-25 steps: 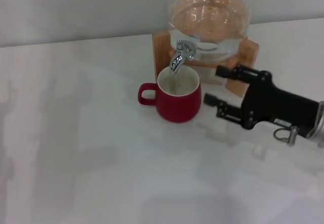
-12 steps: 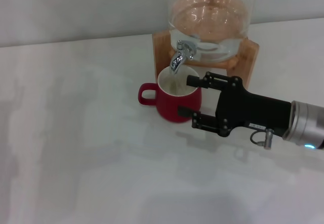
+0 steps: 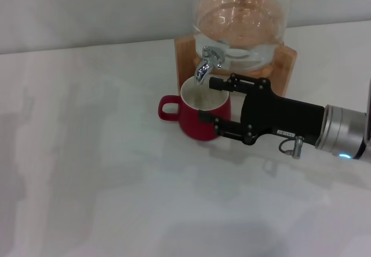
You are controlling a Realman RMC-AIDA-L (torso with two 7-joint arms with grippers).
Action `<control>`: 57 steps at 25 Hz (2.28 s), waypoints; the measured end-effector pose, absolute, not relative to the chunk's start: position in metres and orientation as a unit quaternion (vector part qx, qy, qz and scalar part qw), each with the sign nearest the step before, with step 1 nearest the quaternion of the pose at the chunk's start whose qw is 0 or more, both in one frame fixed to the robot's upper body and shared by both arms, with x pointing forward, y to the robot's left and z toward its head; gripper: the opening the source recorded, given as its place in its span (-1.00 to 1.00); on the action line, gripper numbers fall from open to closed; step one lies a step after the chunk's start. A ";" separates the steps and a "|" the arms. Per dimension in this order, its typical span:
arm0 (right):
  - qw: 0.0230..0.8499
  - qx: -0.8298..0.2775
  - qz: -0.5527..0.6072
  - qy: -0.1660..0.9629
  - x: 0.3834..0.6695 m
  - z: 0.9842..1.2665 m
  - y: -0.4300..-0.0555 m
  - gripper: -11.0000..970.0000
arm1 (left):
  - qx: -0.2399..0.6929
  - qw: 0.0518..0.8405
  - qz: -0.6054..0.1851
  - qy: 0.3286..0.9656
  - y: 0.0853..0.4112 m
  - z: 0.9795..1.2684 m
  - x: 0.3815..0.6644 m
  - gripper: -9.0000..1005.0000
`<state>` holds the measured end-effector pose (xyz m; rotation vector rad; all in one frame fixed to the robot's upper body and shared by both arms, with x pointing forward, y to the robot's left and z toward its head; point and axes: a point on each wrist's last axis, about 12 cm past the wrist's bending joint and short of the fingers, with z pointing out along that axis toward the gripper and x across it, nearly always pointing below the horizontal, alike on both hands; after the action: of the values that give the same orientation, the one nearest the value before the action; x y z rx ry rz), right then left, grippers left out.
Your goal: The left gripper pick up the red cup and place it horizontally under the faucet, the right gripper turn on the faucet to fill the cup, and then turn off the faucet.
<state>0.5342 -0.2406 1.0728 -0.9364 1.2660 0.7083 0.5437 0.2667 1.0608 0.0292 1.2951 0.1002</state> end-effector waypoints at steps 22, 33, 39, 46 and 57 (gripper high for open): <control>0.655 -0.408 0.303 0.559 0.538 1.075 -0.242 0.33 | 0.023 0.791 0.043 0.610 0.264 1.060 0.547 0.67; 0.655 -0.408 0.304 0.559 0.538 1.074 -0.242 0.33 | 0.024 0.791 0.043 0.609 0.264 1.060 0.547 0.67; 0.654 -0.407 0.305 0.560 0.538 1.075 -0.241 0.34 | 0.024 0.792 0.042 0.609 0.264 1.060 0.547 0.67; 0.654 -0.407 0.306 0.559 0.538 1.074 -0.241 0.33 | 0.025 0.792 0.041 0.608 0.263 1.061 0.548 0.67; 0.654 -0.410 0.308 0.557 0.540 1.076 -0.239 0.33 | 0.025 0.793 0.041 0.608 0.262 1.061 0.549 0.67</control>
<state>0.5396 -0.2386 1.0758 -0.9302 1.2625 0.6979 0.5488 0.2623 1.0612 0.0536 1.3066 0.0879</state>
